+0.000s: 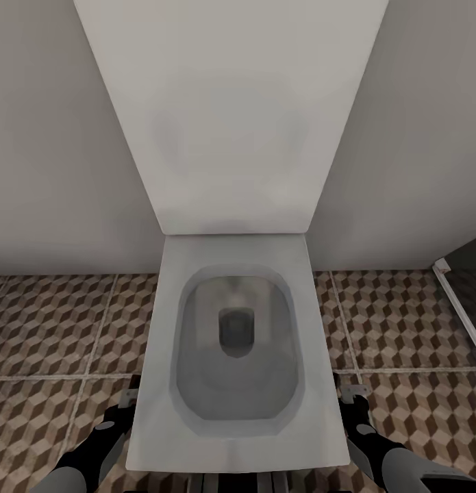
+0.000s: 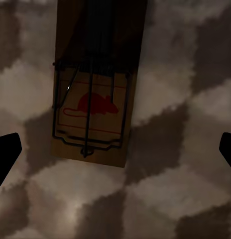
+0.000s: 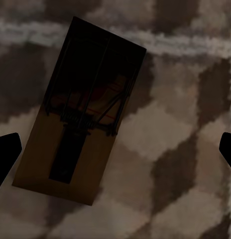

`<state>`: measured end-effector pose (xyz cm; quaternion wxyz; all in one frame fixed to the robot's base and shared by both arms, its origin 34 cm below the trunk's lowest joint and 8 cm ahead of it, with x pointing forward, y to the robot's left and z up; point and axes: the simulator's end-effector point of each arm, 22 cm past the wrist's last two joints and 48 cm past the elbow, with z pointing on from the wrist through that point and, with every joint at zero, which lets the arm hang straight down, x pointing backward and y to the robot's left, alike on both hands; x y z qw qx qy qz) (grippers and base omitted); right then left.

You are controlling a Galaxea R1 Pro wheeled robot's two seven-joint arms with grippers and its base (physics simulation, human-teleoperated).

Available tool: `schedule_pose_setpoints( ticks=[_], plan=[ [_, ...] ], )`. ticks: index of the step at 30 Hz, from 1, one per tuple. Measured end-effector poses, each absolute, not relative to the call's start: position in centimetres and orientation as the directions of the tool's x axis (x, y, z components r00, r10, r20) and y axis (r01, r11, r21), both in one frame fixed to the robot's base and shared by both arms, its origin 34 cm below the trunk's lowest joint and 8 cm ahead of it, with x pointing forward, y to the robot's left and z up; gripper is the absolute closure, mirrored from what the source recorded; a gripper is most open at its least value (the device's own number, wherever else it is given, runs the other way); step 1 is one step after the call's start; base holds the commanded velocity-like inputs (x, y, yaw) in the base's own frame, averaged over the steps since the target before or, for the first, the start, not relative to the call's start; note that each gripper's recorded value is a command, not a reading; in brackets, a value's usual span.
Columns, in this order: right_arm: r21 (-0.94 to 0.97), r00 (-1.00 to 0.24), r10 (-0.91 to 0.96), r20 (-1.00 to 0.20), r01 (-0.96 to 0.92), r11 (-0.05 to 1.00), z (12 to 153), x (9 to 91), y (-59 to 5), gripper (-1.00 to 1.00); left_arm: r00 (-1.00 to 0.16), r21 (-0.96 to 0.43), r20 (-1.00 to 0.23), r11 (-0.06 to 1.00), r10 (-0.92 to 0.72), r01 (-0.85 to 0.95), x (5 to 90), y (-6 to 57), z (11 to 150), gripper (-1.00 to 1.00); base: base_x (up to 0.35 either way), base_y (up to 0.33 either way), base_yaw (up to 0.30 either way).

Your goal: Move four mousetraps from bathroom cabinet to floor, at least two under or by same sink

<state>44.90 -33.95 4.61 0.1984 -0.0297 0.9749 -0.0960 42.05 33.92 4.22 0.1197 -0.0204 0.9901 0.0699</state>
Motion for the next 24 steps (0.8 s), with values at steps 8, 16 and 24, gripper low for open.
schedule_pose_setpoints(
  ticks=[8,16,24],
  plan=[
    [-0.199,-0.920,-0.096,-0.381,-0.020,0.980,4.61,44.89,-33.95,-1.00,-0.970,0.135,-0.240,0.989,-0.022,-0.056,42.07,33.95,4.22,-1.00,0.000,0.000,0.000],
    [-0.199,-0.920,-0.096,-0.381,-0.020,0.980,4.60,44.89,-33.95,-1.00,-0.970,0.133,-0.241,0.989,-0.022,-0.056,42.13,33.92,4.22,-1.00,-0.049,0.000,0.000],
    [-0.199,-0.920,-0.096,-0.381,-0.020,0.980,4.58,44.88,-33.95,-1.00,-0.971,0.132,-0.239,0.990,-0.024,-0.057,42.12,33.91,4.21,-1.00,-0.268,0.000,0.000]
  ],
)
